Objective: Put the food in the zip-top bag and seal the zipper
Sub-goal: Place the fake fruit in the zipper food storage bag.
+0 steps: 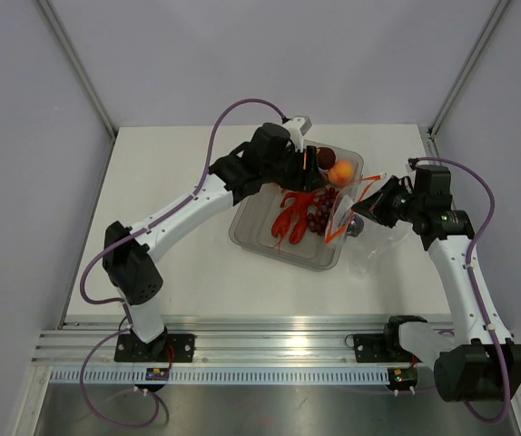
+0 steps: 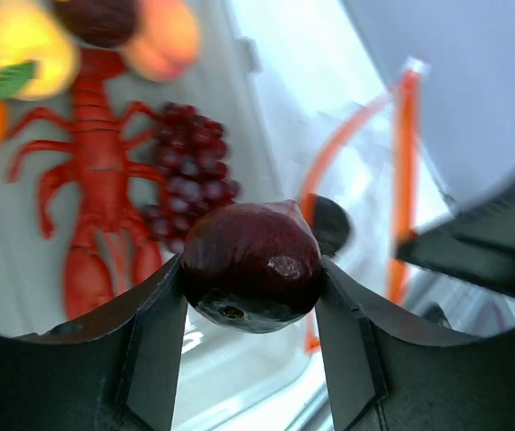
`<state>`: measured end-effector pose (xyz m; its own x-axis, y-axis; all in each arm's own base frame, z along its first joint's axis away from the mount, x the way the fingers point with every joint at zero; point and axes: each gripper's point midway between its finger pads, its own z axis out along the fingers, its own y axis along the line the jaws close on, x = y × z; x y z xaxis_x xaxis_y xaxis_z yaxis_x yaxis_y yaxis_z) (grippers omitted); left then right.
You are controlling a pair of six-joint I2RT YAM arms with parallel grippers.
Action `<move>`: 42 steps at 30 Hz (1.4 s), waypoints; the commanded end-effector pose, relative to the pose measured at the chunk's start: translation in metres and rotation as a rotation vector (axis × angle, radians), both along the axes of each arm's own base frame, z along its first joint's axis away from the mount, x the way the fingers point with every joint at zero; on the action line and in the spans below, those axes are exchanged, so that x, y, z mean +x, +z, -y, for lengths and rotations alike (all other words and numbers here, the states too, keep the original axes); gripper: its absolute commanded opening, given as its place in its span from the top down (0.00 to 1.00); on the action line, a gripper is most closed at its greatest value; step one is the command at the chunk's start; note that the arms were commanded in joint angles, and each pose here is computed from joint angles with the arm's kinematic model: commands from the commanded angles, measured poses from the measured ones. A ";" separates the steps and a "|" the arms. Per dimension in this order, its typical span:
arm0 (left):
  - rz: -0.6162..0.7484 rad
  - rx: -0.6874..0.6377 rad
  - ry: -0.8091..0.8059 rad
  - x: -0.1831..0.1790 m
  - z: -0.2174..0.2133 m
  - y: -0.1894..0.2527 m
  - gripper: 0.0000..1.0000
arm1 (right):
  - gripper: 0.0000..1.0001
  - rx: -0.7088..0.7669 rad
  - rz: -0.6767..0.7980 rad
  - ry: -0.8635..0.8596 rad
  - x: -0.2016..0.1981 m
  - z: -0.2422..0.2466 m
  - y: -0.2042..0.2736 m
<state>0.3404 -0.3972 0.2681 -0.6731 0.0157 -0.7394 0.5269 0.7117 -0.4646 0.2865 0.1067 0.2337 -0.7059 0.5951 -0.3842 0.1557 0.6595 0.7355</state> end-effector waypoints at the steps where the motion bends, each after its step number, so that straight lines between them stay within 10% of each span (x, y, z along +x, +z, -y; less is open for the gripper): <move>1: -0.017 -0.092 -0.224 -0.045 0.023 0.019 1.00 | 1.00 -0.014 0.060 0.014 0.002 0.000 0.014; 36: -0.198 -0.166 -0.298 -0.049 0.108 -0.029 0.96 | 1.00 0.062 0.090 0.090 -0.026 -0.016 0.030; 42: -0.206 -0.151 -0.311 -0.049 0.109 -0.036 0.41 | 1.00 0.056 0.076 0.084 -0.027 -0.014 0.024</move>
